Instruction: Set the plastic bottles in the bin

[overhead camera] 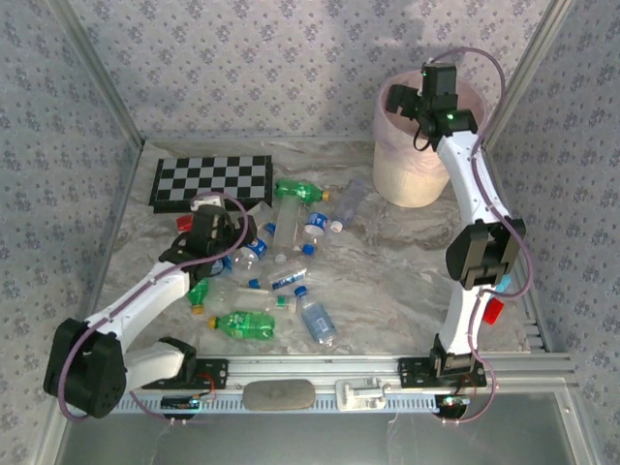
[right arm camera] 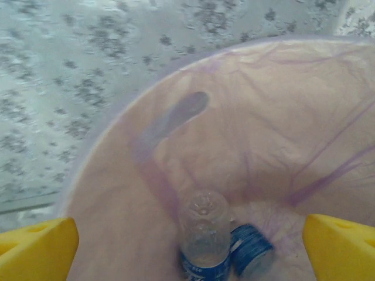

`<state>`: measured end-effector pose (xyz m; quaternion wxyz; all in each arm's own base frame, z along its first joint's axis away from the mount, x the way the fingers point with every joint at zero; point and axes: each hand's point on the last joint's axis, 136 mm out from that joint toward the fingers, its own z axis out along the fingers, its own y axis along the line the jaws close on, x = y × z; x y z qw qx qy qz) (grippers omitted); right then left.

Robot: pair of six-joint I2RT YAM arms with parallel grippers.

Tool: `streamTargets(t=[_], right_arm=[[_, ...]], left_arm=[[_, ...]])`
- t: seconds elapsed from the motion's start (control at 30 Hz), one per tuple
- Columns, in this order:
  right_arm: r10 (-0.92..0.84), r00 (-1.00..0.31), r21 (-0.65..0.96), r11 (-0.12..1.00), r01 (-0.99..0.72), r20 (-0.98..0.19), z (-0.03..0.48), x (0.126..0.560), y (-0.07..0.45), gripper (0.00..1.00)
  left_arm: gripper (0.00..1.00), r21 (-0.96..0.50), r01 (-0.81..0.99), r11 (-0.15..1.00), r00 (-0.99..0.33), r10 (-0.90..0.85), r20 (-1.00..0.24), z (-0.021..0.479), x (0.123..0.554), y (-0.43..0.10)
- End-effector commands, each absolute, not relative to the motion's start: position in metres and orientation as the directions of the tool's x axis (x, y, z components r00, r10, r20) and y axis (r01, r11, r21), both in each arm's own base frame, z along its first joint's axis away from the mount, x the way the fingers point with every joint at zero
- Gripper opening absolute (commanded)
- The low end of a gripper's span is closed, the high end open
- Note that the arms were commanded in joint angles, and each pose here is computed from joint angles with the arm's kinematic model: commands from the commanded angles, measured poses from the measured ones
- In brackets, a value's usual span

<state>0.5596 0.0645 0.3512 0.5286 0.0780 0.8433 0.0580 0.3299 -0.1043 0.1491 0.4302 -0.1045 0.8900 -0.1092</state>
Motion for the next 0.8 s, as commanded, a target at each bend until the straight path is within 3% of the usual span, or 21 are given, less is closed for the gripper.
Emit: streamTargets(t=[0.0,0.23,0.43,0.77], right_arm=[[0.137,-0.366,0.153,0.988,-0.015,-0.920,0.399,0.514,0.095,1.00],[0.071,-0.403,0.171,0.961,-0.218,-0.913,0.342,0.444,0.207,1.00],[0.035,-0.506,0.224,0.921,-0.319,-0.862,0.279,0.407,0.267,1.00],[-0.072,-0.697,0.205,0.930,-0.306,-0.713,0.174,0.378,0.289,1.00]], left_arm=[[1.00,-0.271,-0.126,0.954,-0.556,-0.294,-0.777,0.174,0.330,-0.089],[1.00,-0.330,-0.248,0.911,-0.522,-0.413,-0.747,0.171,0.323,-0.046],[1.00,-0.360,-0.304,0.882,-0.515,-0.470,-0.717,0.168,0.315,-0.023],[1.00,-0.366,-0.442,0.819,-0.557,-0.570,-0.603,0.138,0.290,0.001]])
